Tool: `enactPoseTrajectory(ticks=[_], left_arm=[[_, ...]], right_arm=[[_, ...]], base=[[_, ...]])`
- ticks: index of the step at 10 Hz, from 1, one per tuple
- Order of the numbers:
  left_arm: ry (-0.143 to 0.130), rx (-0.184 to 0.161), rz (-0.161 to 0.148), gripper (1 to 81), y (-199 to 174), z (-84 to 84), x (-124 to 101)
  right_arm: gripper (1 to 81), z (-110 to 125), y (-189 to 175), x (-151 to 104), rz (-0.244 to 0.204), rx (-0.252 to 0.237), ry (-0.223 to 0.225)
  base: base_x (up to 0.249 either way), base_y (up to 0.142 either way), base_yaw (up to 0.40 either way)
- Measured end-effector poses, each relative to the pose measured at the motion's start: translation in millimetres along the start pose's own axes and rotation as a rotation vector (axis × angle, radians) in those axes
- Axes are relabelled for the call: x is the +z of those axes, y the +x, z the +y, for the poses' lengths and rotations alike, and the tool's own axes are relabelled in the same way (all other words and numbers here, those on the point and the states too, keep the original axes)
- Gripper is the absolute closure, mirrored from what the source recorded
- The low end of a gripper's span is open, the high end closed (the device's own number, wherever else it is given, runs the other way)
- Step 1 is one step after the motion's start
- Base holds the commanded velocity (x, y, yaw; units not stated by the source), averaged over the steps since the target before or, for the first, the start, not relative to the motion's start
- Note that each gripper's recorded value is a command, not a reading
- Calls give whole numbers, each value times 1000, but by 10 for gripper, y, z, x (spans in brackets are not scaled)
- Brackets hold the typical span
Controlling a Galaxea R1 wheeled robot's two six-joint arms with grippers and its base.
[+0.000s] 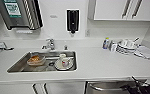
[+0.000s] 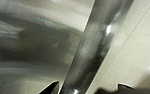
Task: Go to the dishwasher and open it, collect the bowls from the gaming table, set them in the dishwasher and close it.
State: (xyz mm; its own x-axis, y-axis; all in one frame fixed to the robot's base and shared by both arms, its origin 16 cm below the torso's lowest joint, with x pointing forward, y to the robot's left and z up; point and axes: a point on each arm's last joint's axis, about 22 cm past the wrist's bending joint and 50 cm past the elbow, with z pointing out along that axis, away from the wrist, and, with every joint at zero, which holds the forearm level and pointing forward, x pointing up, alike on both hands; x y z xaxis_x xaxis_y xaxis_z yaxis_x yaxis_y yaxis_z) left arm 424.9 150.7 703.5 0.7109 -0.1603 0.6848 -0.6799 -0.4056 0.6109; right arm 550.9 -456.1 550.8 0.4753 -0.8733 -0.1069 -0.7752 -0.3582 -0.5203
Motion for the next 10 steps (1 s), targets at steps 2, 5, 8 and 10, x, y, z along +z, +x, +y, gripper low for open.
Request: enactPoseTrajectory(ticks=[2, 5, 8, 10], left_arm=[[0, 0, 0, 10, 0, 0, 0], [0, 0, 1, 10, 0, 0, 0], [-1, -1, 0, 10, -5, 3, 1], [0, -1, 0, 10, -4, 2, 0]], right_arm=[[10, 24, 15, 13, 6, -8, -5], [10, 192, 108, 140, 28, 14, -35], [10, 282, 91, 162, 28, 15, -39], [10, 276, 97, 163, 31, 11, -36]], base=[[0, 0, 0], [0, 0, 0], [0, 0, 0], [0, 0, 0]])
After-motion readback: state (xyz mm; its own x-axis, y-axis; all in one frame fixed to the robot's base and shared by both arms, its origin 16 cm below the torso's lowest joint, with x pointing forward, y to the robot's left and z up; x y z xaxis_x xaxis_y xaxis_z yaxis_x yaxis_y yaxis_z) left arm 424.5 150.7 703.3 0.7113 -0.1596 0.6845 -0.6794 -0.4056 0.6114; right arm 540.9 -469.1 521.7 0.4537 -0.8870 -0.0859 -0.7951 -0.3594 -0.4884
